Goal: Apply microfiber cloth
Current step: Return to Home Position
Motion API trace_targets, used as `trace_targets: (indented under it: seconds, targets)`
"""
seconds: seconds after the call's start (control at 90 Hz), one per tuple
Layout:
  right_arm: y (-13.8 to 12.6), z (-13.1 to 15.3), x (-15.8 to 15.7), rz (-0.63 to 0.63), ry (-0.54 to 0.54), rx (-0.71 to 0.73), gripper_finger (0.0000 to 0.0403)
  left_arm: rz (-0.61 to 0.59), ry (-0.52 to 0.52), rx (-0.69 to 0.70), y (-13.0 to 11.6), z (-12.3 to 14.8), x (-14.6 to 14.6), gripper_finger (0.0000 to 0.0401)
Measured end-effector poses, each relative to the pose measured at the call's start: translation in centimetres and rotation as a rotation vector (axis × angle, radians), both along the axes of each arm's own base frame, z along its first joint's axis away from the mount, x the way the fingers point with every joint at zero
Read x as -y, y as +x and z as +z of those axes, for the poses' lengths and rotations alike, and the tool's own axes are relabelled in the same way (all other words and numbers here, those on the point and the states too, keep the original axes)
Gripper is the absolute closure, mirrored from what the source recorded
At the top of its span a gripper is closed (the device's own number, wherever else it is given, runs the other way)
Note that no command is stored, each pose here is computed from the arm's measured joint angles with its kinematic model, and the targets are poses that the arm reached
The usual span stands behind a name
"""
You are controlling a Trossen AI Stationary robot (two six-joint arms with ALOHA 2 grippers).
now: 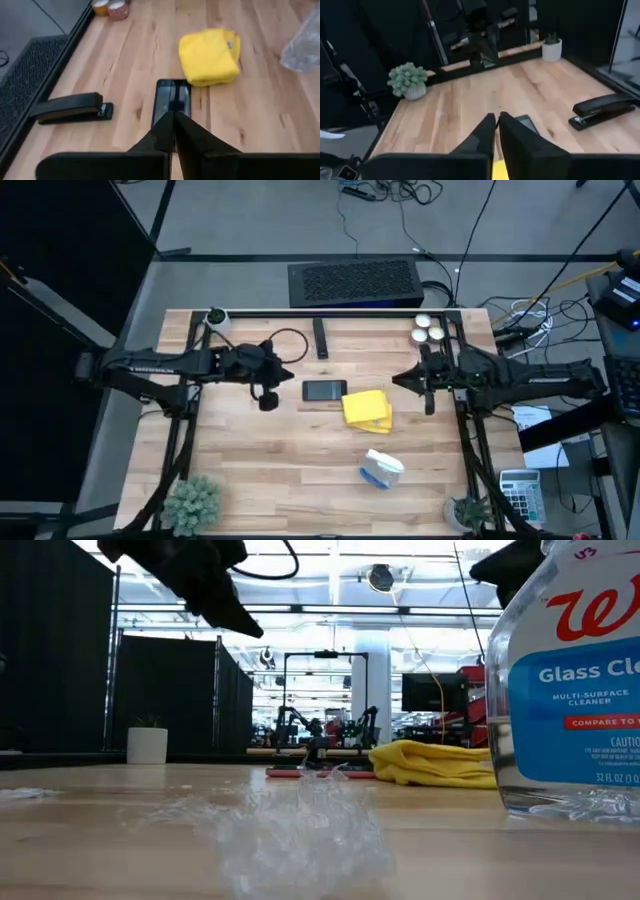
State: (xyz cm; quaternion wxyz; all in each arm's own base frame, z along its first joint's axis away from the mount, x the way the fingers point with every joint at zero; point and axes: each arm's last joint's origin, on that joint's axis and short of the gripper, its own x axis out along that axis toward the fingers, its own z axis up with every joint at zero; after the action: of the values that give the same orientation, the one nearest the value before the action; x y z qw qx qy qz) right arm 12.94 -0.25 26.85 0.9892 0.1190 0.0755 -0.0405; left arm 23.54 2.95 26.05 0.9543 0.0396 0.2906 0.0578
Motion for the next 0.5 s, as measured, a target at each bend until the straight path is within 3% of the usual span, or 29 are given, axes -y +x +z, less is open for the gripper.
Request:
trace_targets:
  seconds: [0.311,0.5]
  targets:
    - [-2.4,-2.4,0.2,-0.074,-0.012,0.073,0.04,0.017,-0.042,0.064,-0.8,-1.9,-0.7,0.04]
    - [-2.7,-4.7,0.1,-0.052,-0.009,0.135,0.0402,0.042,-0.102,0.152,-1.8,-3.4,-0.7,0.04]
